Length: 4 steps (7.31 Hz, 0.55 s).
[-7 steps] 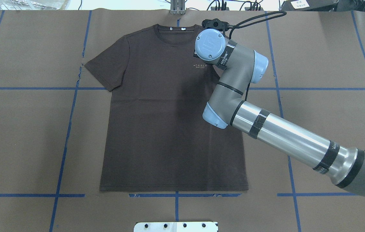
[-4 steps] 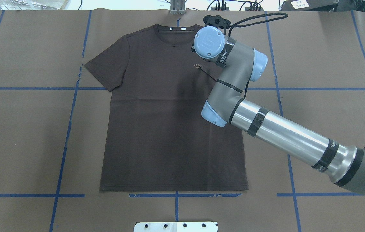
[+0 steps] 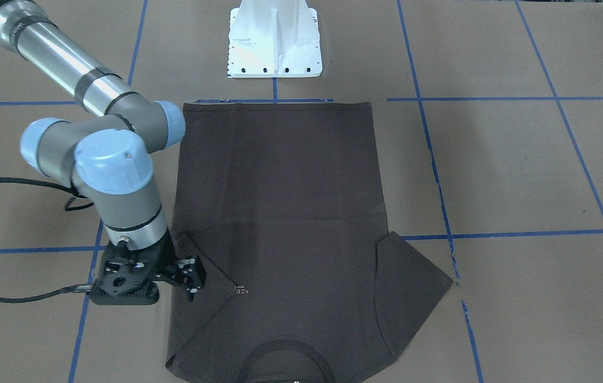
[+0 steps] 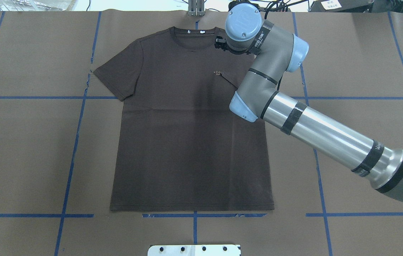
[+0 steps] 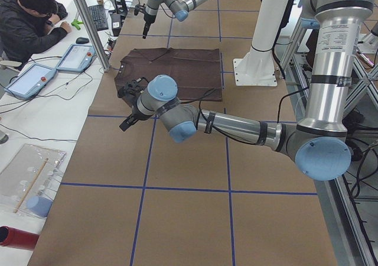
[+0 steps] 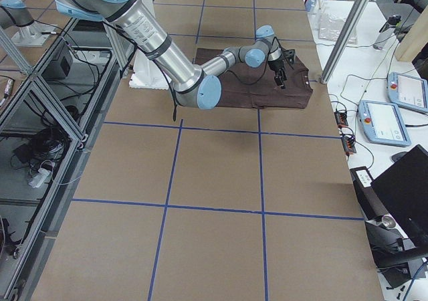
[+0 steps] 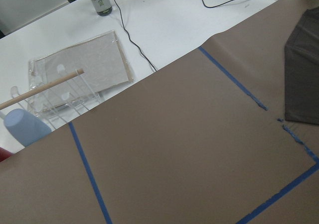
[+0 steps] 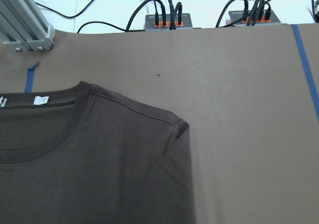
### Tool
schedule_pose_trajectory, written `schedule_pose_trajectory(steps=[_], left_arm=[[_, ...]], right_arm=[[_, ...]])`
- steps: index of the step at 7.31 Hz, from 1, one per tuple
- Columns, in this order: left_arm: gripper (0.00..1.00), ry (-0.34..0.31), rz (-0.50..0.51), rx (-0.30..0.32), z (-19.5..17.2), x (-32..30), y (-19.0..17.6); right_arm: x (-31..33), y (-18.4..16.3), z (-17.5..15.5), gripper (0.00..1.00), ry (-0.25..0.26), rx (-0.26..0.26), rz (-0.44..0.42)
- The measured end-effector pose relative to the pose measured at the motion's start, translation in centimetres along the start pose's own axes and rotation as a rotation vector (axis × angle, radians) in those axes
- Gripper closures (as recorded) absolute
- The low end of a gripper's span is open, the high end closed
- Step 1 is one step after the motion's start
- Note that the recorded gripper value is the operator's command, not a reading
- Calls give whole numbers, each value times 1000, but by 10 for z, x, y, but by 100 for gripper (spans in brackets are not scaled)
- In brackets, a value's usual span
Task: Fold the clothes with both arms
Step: 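Lift the right gripper away while the left gripper moves toward the other sleeve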
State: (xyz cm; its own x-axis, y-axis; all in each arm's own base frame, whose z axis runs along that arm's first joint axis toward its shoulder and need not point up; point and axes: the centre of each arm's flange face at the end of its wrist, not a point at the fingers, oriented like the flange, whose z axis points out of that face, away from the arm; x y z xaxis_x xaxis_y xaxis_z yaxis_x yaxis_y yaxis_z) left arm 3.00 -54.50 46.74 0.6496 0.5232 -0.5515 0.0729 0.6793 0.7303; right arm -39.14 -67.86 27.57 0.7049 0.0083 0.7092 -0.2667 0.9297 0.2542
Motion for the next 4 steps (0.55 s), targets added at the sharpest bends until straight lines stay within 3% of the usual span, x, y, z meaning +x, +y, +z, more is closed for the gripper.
schedule_pose_trajectory(steps=[1,3,4], left_arm=[[2,54,-103,-13,41,44,-18],[34,52,-350,-26,130,133,-40],[46,31,-454,-29,166,153,-45]], right_arm=[[54,-10,-25,0,-42,-24,-51],[153,-14,-61,0,-96,-63,-139],[192,-13,-67,0,-110,-81,-176]])
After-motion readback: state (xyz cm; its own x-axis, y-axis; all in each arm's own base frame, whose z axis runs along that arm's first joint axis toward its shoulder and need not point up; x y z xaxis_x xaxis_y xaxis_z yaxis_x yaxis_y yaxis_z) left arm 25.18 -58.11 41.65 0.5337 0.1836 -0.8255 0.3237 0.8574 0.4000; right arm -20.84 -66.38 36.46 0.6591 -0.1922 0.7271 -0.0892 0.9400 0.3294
